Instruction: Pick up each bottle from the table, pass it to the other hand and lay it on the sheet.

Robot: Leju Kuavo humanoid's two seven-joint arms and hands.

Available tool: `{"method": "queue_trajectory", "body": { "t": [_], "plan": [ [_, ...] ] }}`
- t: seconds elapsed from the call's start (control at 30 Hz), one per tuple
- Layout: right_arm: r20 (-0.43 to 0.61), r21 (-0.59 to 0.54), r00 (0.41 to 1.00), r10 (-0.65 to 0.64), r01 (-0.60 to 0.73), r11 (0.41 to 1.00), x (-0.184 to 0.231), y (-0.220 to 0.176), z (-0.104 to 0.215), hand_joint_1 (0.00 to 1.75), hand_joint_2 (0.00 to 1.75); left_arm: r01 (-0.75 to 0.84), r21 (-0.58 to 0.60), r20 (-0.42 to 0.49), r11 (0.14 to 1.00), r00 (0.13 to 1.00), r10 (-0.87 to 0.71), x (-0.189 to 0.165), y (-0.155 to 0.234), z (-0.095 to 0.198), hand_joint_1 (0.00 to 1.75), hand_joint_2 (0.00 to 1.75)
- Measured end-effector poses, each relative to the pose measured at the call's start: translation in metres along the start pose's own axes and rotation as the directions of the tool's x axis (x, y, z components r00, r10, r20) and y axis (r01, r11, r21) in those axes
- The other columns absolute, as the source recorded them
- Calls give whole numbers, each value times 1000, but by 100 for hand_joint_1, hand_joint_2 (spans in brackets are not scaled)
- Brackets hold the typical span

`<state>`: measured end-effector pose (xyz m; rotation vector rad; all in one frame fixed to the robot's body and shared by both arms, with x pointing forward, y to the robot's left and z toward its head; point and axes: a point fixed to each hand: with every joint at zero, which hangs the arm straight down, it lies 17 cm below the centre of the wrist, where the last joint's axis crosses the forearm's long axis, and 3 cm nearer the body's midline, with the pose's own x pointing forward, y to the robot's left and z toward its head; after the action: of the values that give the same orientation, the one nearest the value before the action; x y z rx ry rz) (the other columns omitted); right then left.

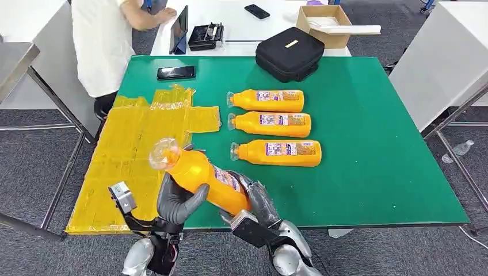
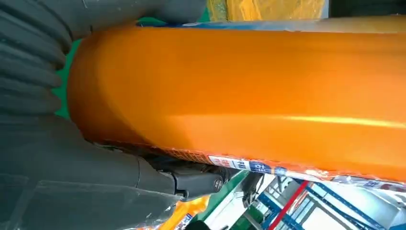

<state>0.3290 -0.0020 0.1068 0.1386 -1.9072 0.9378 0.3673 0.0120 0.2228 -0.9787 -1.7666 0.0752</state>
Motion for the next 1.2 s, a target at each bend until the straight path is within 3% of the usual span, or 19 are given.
{"method": "queue_trajectory", "body": {
  "t": [0.17, 0.2, 0.23, 0.27, 0.3, 0.47, 0.57, 0.7, 0.83, 0.97, 1.07, 1.2],
  "plan": [
    [-6, 1, 1000, -1, 1, 1000, -2, 1, 1, 175, 175, 10, -8, -17, 1000, 1000, -10, -6, -1, 0, 175, 175],
    [-6, 1, 1000, -1, 1, 1000, -2, 1, 1, 161, 175, 11, -8, -19, 1000, 1000, -11, -7, -1, 0, 175, 175],
    [-7, 1, 1000, -2, 2, 1000, -3, 1, 1, 134, 175, 11, -8, -20, 1000, 1000, -11, -8, -1, 0, 175, 175],
    [-8, 0, 1000, -1, 1, 1000, -3, 1, 1, 14, 175, 10, -8, -23, 1000, 1000, -10, -9, -1, 0, 175, 175],
    [-9, -1, 1000, -1, 1, 1000, -3, 1, 1, 0, 175, 10, -8, -25, 1000, 1000, -10, -9, -1, 0, 175, 175],
    [-7, -4, 1000, -1, 1, 1000, -3, 0, 0, 0, 175, 58, -2, -34, 998, 998, -58, -13, 1, 0, 175, 175],
    [-31, -27, 999, 19, -20, 999, -8, -5, 1, 0, 175, 186, 26, -56, 982, 981, -184, -19, 9, 0, 175, 175],
    [-102, -92, 975, 196, -206, 974, -28, -29, 7, 0, 175, 380, 39, -66, 924, 924, -377, -14, 16, -4, 175, 175],
    [-186, -191, 911, 367, -400, 896, -42, -76, 17, 0, 175, 562, 59, -32, 825, 827, -561, 4, 20, -8, 175, 175],
    [-234, -220, 885, 403, -452, 865, -50, -101, 24, 0, 175, 603, 79, -9, 794, 797, -604, 17, 22, -10, 175, 175],
    [-282, -200, 856, 434, -495, 846, -61, -108, 29, 0, 175, 688, 96, -5, 719, 723, -691, 23, 25, -11, 175, 175],
    [-304, -199, 846, 438, -506, 839, -67, -115, 35, 0, 175, 703, 108, 6, 703, 707, -707, 30, 25, -12, 175, 175]
  ]
}}
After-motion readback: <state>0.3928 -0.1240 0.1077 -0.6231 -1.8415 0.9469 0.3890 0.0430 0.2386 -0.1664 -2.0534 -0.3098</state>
